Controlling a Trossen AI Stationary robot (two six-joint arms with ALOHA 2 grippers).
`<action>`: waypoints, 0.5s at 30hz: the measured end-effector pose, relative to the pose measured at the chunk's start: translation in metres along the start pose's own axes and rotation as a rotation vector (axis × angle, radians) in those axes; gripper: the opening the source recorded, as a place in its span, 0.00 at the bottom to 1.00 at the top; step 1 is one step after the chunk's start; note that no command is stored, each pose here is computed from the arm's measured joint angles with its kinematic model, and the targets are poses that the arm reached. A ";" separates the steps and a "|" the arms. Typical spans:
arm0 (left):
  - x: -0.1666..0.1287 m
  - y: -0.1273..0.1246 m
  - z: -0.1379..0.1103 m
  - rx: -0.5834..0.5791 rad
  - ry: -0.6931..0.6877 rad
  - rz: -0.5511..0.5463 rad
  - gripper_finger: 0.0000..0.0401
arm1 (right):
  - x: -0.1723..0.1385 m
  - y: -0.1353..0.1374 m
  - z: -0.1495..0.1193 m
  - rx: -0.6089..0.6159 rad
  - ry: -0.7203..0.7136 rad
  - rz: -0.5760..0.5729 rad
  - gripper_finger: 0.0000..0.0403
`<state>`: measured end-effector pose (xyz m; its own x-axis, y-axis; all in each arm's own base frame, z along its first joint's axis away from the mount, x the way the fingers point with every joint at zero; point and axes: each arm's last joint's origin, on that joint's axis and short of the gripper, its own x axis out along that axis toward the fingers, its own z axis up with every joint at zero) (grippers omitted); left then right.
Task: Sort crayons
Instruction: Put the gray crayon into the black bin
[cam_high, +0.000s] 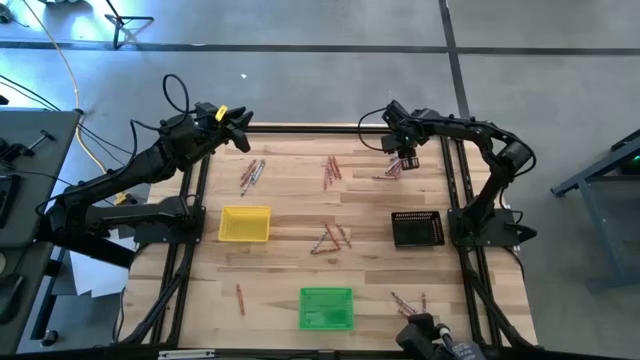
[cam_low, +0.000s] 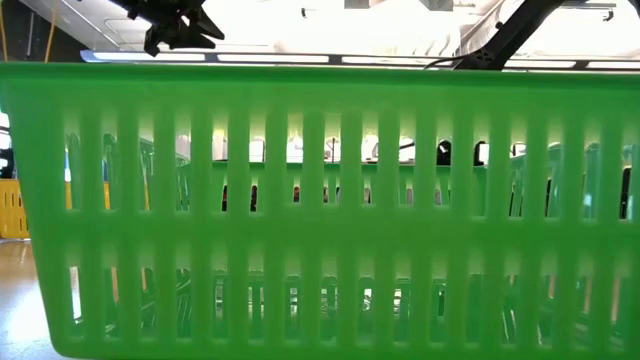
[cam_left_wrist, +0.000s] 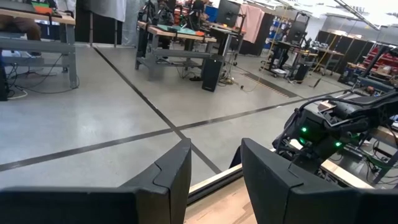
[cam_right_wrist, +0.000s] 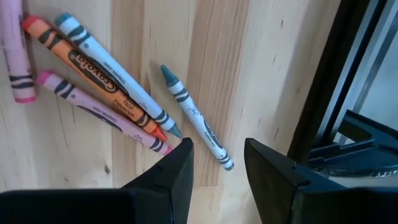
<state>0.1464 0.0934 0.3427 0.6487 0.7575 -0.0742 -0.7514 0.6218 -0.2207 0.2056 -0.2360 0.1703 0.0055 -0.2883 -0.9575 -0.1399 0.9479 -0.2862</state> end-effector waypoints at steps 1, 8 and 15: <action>0.000 0.000 0.000 -0.001 0.000 0.000 0.32 | 0.000 0.000 0.000 0.004 -0.003 0.003 0.34; 0.000 0.000 0.000 -0.010 0.000 0.000 0.32 | -0.002 0.007 0.009 0.008 -0.016 0.014 0.34; 0.000 0.000 0.000 -0.009 0.001 0.000 0.32 | 0.001 0.009 0.018 -0.033 -0.033 0.001 0.34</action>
<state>0.1464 0.0934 0.3426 0.6488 0.7573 -0.0750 -0.7503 0.6201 -0.2293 0.2217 -0.2255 0.1658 0.0379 -0.2822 -0.9586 -0.1723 0.9431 -0.2844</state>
